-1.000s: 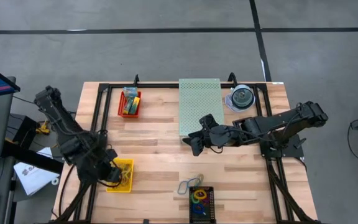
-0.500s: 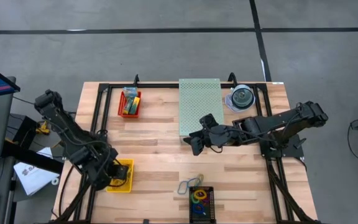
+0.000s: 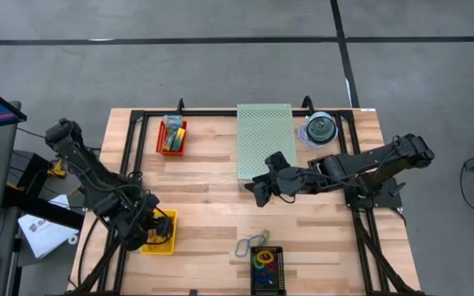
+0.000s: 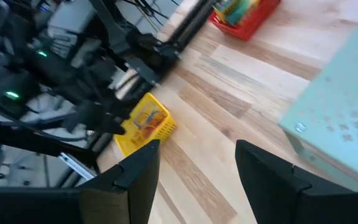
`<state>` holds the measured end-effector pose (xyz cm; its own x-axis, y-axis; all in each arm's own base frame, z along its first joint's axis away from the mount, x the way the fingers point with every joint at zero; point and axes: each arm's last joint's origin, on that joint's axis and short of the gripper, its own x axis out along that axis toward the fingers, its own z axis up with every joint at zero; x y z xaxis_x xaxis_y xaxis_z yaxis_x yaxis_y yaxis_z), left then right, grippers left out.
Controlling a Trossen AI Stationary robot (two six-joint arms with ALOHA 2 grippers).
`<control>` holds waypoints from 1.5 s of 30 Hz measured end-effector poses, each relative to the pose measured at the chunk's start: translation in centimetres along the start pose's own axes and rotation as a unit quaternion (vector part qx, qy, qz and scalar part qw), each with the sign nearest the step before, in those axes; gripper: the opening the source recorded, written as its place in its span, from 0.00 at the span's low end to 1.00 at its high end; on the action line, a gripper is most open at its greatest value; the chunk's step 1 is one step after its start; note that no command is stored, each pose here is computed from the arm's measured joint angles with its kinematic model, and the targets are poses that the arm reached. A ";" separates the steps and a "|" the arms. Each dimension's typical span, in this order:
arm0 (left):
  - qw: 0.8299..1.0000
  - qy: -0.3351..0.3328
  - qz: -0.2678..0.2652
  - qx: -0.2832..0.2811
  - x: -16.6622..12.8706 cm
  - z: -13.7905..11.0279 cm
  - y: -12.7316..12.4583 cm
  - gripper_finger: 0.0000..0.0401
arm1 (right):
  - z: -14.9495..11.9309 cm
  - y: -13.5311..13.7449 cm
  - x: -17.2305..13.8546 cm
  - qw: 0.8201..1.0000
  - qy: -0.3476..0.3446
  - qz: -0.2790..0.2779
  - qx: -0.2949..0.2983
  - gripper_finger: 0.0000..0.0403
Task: Pick & Place Office Desk Supplies
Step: Put the orange rubber band into the yellow bin
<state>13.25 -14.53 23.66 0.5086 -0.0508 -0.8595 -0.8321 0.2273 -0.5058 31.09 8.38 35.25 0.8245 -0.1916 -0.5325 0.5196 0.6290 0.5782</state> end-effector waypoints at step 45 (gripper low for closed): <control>0.827 -0.214 -0.484 0.190 -4.5 7.6 -11.6 0.58 | -16.9 -6.6 11.9 0.918 0.332 -0.214 0.042 0.38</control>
<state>22.23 -9.58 33.95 0.9950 -0.0579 0.0811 0.0996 0.5751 -0.8120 33.68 14.67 14.65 0.2372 0.1113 -0.9651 0.8023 0.5377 0.2592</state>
